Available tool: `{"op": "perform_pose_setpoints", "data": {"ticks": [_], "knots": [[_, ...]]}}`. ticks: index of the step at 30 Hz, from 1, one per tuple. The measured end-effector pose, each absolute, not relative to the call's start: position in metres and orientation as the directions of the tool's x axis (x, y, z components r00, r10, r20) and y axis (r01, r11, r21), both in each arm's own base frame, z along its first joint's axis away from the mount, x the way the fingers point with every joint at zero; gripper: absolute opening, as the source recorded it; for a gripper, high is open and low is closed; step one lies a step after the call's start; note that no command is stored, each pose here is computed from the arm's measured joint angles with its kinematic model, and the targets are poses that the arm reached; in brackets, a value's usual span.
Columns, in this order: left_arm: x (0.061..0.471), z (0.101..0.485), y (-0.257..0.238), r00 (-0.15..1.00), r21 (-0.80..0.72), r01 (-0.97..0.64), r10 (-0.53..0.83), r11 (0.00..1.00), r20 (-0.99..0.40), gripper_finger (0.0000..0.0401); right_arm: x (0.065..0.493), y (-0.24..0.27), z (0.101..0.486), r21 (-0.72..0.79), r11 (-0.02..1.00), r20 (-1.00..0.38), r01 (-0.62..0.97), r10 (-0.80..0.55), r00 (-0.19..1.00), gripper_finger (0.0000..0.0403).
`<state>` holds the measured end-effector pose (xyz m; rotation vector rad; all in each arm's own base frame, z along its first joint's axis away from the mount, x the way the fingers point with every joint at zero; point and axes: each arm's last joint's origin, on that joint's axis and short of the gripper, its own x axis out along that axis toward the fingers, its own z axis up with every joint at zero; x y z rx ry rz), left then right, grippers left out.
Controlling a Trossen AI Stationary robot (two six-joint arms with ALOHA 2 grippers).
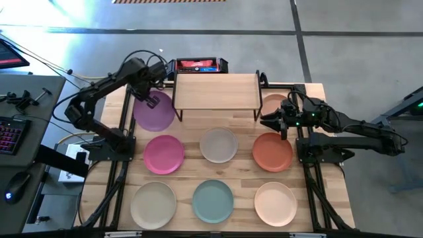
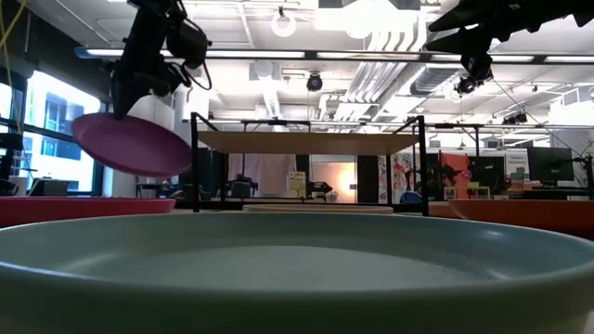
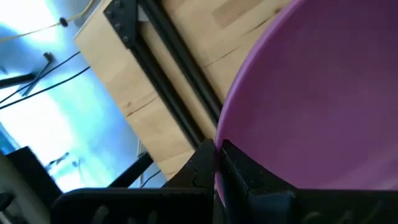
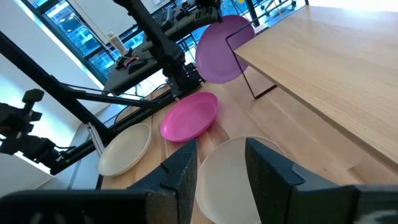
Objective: Place and stack plates onto a shelf
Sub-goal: Put the violet plate on the shelf
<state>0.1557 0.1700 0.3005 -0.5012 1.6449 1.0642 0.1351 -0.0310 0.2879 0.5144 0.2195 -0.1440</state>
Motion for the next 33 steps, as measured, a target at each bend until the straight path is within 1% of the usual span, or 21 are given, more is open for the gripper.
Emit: {"op": "perform_pose_setpoints", "data": {"ticks": [7,16,19,27,33], "knots": [[0.158,0.309,0.156,-0.293,0.355,-0.788,0.200,0.503,-0.935,0.0000,0.135,-0.031,0.287,0.471,0.860,-0.251,0.194,-0.081,0.965,0.0119],[0.155,0.312,0.153,-0.260,0.322,-0.805,0.192,0.499,-0.946,0.0000,0.135,-0.031,0.286,0.472,0.859,-0.261,0.199,-0.080,0.962,0.0119],[0.155,0.313,0.153,-0.271,0.338,-0.801,0.205,0.494,-0.941,0.0000,0.135,-0.031,0.286,0.472,0.859,-0.261,0.199,-0.080,0.962,0.0119],[0.148,0.313,0.160,-0.325,0.402,-0.825,0.249,0.397,-0.912,0.0000,0.135,-0.031,0.286,0.472,0.859,-0.261,0.200,-0.080,0.962,0.0119],[0.144,0.314,0.164,-0.372,0.447,-0.855,0.289,0.264,-0.882,0.0000,0.135,-0.031,0.286,0.472,0.859,-0.261,0.199,-0.080,0.962,0.0119]]}}
